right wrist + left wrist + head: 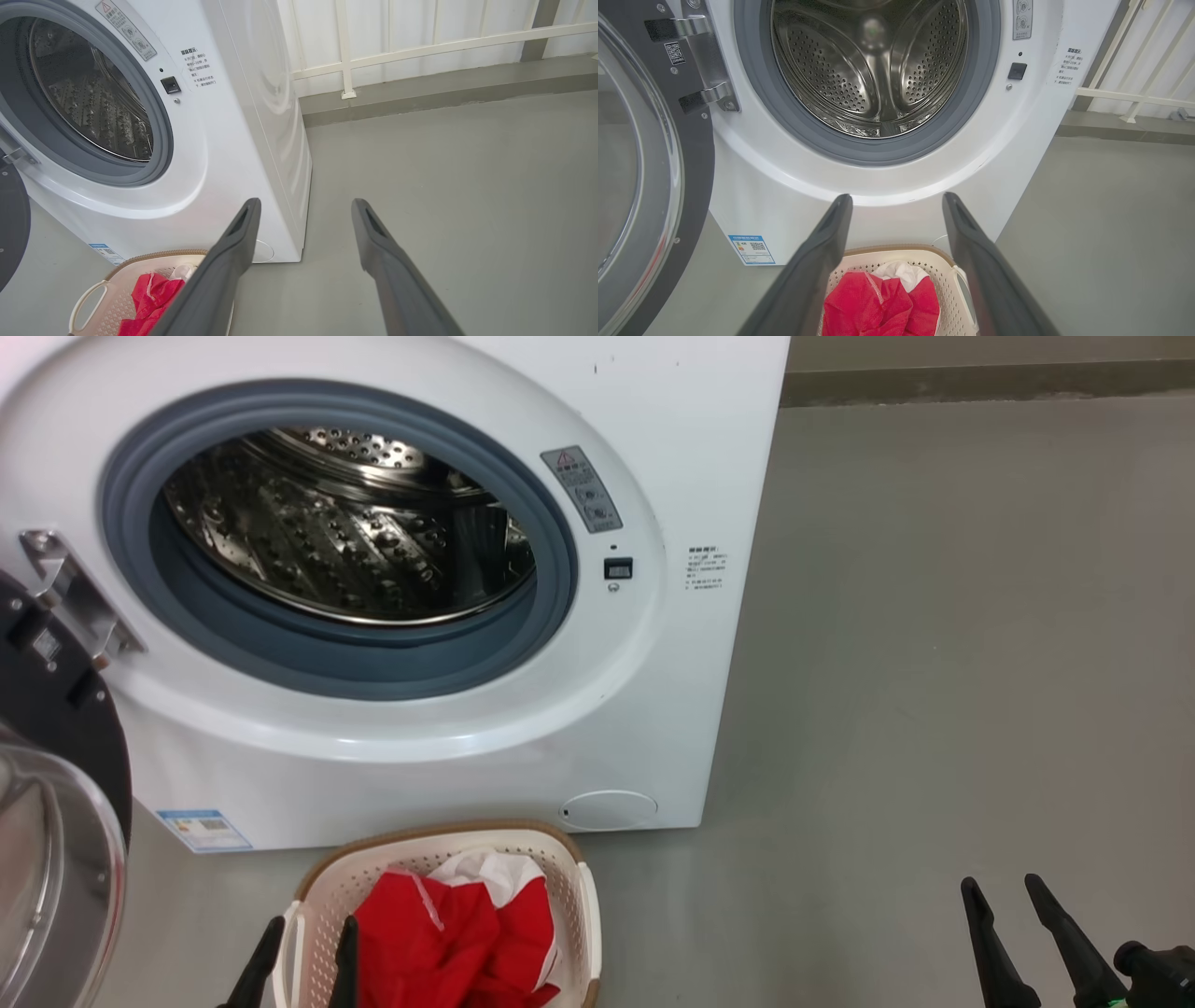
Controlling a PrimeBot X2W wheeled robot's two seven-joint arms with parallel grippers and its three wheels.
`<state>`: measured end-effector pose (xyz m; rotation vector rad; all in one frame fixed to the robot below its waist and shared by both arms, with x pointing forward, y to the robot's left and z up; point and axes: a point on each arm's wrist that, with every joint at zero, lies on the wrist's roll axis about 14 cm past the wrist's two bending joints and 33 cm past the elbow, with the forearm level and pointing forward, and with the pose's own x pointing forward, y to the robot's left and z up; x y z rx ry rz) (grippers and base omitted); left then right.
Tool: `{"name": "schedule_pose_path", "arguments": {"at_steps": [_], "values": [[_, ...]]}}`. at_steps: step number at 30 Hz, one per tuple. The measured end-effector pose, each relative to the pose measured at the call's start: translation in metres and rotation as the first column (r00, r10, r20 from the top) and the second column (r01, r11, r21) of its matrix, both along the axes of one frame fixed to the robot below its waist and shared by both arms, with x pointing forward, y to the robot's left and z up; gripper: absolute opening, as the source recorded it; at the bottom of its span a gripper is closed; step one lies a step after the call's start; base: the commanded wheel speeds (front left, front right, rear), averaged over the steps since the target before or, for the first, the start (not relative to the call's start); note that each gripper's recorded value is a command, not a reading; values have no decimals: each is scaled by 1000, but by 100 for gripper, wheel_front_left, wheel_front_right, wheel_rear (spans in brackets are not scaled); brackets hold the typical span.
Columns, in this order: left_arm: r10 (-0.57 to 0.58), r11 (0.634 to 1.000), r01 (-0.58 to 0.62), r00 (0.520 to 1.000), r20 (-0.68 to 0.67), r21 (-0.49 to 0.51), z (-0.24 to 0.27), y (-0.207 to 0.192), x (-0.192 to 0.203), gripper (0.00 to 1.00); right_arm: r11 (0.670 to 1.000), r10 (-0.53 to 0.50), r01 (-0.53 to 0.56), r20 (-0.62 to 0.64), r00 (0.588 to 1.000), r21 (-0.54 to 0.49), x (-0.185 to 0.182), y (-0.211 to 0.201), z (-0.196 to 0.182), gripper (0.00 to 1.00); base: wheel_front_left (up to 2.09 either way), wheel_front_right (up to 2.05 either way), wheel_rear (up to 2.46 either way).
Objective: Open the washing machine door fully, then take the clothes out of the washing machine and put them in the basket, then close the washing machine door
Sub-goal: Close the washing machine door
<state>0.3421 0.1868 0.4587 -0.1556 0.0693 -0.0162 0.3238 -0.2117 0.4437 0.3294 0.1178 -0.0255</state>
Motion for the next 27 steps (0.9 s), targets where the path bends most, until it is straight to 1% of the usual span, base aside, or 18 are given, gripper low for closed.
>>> {"name": "schedule_pose_path", "arguments": {"at_steps": [5, 17, 22, 27], "values": [[3, 1000, -3, 1000, 1, -6, 0, 1, 0, 100, 1000, 1, -1, -2, 1000, 1, 0, 0, 0, 100, -57, 57, 0], [7, 1000, -7, 1000, -1, -20, 0, 1, -1, 100, 1000, 5, -5, -5, 1000, 0, 3, 2, -1, 100, -1, 1, 0], [43, 998, -43, 999, -5, -38, -2, 10, -6, 100, 999, 44, -44, -7, 999, 3, 9, 13, -2, 100, 0, 0, 0], [109, 992, -110, 994, -19, -60, -5, 25, -15, 100, 994, 107, -107, -8, 994, 4, 19, 31, -3, 100, 0, 0, 0]]}}
